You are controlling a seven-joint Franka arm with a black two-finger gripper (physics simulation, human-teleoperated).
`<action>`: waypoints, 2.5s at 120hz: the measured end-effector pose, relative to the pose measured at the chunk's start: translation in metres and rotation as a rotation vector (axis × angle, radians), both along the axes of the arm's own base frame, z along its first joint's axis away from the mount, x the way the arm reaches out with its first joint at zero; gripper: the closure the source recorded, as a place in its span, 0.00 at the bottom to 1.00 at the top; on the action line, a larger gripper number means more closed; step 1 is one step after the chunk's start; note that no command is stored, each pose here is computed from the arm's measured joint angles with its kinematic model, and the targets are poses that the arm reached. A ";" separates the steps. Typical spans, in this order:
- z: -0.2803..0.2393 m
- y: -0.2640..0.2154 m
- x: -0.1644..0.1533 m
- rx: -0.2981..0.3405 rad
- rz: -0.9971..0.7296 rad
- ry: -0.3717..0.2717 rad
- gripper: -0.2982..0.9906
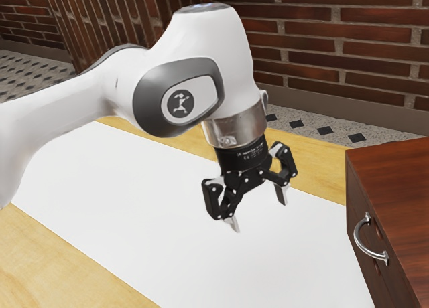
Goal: Pull the drawer handle with one arm to open the drawer
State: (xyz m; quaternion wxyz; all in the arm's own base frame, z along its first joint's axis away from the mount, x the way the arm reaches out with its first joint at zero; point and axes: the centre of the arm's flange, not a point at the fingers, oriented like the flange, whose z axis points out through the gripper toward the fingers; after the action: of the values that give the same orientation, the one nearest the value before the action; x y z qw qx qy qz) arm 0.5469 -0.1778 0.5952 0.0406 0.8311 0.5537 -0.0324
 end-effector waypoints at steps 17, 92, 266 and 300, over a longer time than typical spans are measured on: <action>-0.002 -0.024 0.001 -0.004 -0.048 -0.025 0.23; -0.012 -0.065 0.006 -0.059 -0.116 -0.097 0.23; -0.050 -0.107 -0.007 -0.077 -0.212 -0.152 0.42; -0.044 -0.097 -0.012 -0.081 -0.218 -0.170 0.44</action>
State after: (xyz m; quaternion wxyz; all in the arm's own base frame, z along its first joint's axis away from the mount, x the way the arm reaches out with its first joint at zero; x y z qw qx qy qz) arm 0.5349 -0.2748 0.5512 0.1171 0.8838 0.4529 0.0118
